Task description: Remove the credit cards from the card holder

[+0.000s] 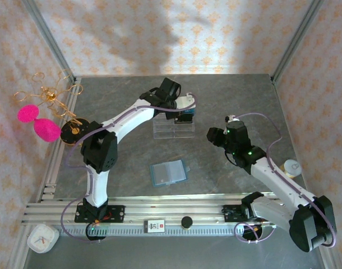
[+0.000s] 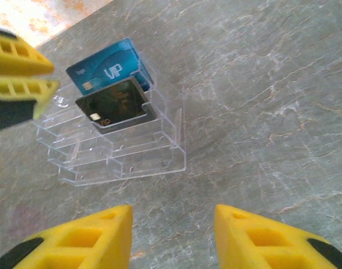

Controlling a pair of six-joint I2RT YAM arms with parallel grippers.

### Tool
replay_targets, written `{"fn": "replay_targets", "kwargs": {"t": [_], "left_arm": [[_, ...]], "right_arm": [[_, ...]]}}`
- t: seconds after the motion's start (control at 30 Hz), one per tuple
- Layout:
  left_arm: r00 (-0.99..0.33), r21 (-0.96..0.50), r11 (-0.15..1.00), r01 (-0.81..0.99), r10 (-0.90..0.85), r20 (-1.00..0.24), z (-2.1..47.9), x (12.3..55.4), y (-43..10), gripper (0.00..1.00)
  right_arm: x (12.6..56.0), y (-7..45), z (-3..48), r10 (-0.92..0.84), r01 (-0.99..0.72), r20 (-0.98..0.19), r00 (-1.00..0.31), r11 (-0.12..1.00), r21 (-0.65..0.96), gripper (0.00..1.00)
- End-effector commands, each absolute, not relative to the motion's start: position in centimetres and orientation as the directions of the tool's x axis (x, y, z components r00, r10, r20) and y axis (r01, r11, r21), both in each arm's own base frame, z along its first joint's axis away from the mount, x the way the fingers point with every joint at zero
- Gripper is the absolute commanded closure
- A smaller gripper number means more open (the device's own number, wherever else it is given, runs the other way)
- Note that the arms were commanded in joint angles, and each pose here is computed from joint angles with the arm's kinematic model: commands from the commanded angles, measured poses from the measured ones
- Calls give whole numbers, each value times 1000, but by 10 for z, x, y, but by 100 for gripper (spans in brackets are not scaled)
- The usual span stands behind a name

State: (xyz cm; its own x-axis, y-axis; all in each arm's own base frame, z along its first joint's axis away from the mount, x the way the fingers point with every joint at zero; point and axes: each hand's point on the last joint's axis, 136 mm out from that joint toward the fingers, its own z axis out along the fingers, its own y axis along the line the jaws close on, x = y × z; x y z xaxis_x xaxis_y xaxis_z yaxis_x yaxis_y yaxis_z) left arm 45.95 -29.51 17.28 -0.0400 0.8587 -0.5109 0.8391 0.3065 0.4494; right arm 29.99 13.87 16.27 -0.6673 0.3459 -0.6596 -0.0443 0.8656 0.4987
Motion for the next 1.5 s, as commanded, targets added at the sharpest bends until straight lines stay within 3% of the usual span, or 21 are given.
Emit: {"fn": "replay_targets", "kwargs": {"t": [0.0, 0.13, 0.3, 0.47, 0.7, 0.9, 1.23, 1.3, 1.47], "left_arm": [[-45, 452, 493, 744, 711, -702, 259, 463, -298, 74], [-90, 304, 692, 655, 470, -878, 309, 451, -288, 66], [-241, 2, 827, 562, 166, -956, 298, 409, -258, 60], [-370, -270, 898, 348, -133, -919, 254, 370, -206, 43], [-513, -490, 852, 186, -341, -788, 194, 307, -166, 42], [-507, -572, 814, 105, -451, -735, 173, 270, -137, 42], [-532, -573, 817, 72, -454, -715, 154, 254, -127, 43], [-543, -568, 819, 73, -446, -712, 150, 253, -128, 43], [-587, -577, 810, 100, -420, -692, 141, 249, -137, 49]], "right_arm": [[297, 157, 171, 293, -147, -656, -696, 836, 529, 60], [287, 185, 158, 227, -206, -637, -737, 822, 531, 60], [258, 237, 150, 80, -344, -658, -749, 802, 489, 60], [225, 281, 123, -95, -452, -650, -754, 793, 409, 59], [186, 333, 85, -316, -581, -642, -698, 775, 249, 59], [179, 355, 65, -446, -629, -637, -629, 773, 81, 59], [176, 360, 20, -548, -637, -552, -629, 770, -37, 59], [175, 357, 11, -556, -630, -531, -640, 775, -51, 64], [178, 357, 18, -483, -585, -567, -667, 811, -3, 95]]}}
